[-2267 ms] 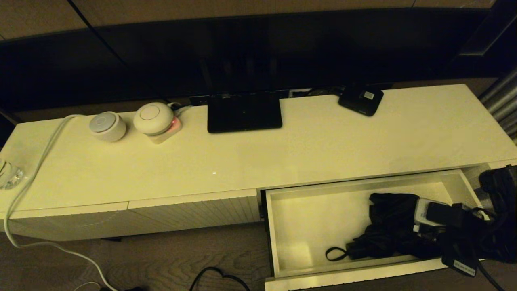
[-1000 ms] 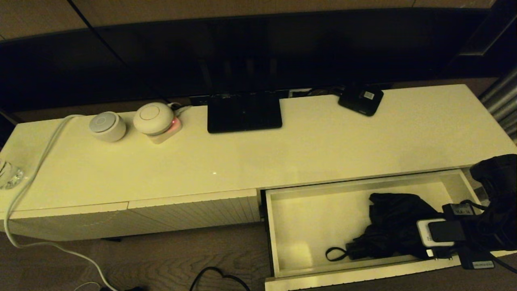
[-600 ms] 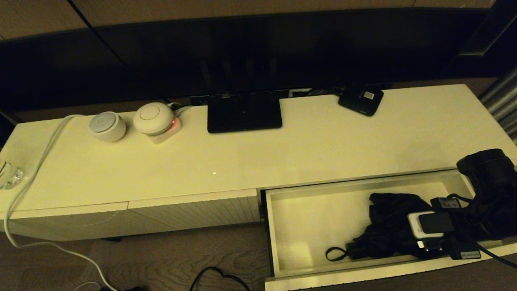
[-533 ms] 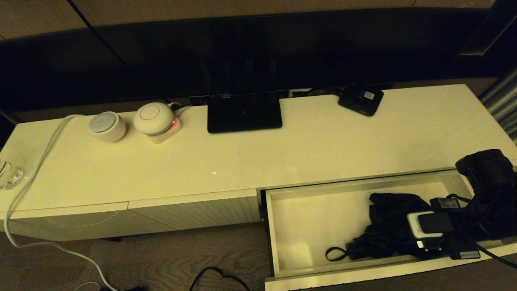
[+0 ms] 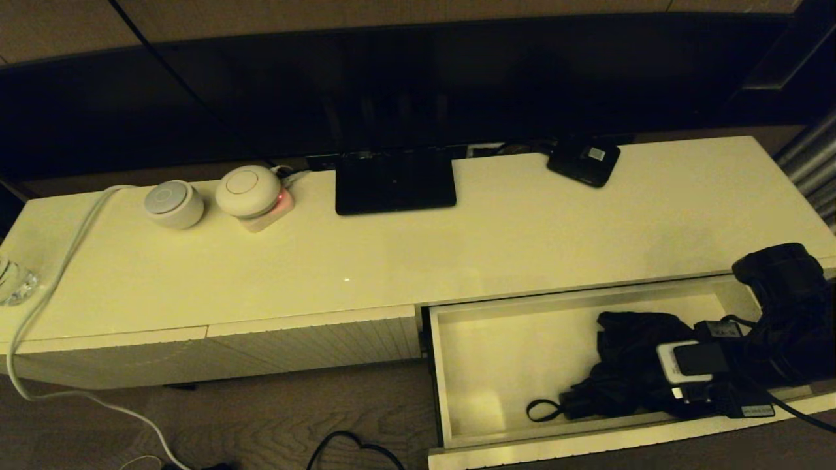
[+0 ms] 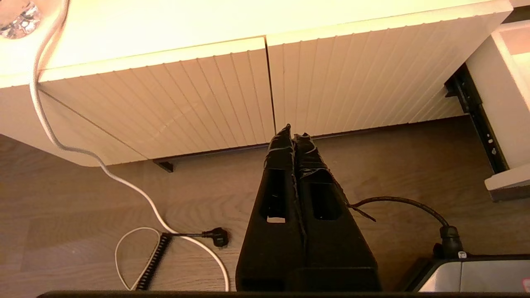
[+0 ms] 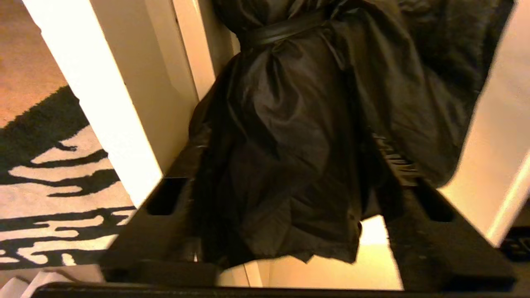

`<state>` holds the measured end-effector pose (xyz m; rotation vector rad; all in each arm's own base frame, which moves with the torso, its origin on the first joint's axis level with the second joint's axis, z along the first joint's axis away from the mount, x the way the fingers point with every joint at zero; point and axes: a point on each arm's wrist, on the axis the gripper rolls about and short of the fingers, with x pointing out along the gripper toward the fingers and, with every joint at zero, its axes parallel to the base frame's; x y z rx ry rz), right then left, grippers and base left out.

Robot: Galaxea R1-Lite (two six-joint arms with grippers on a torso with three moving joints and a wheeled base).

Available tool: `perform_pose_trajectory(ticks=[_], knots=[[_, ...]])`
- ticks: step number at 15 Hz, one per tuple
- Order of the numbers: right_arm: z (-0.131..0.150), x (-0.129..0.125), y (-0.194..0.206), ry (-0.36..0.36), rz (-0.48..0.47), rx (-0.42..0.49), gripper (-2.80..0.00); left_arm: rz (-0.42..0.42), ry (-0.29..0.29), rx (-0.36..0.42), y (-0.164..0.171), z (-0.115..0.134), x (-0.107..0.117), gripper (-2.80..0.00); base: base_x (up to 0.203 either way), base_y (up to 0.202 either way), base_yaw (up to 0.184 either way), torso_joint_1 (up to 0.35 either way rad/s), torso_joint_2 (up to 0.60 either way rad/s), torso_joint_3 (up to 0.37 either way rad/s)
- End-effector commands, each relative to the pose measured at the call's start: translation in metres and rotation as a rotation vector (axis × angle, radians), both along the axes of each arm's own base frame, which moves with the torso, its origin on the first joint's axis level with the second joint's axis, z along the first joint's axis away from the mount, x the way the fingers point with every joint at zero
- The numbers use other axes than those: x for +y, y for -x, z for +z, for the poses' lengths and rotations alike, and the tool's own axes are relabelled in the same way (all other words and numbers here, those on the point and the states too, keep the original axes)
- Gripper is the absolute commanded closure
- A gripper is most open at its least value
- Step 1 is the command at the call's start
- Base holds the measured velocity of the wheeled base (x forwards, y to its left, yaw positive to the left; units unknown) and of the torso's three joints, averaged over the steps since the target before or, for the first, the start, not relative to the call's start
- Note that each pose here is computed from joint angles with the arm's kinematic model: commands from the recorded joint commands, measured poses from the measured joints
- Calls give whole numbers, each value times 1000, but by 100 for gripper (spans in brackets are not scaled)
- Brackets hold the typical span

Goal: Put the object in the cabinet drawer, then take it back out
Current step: Take the umbrella out of the drawer and put it on the table

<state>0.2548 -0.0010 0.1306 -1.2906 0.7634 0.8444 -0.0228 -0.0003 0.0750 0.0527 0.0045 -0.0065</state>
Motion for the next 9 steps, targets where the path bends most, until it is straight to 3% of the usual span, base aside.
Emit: perform_pose_trajectory(ticks=[1,9], knots=[[-7,0,-5,2,3,27,-280,0,1,3,0,-1,0,0,0,0,0,0,0,0],[-17,1,-17,7,1,58,-280,0,1,3,0,-1,0,0,0,0,0,0,0,0]])
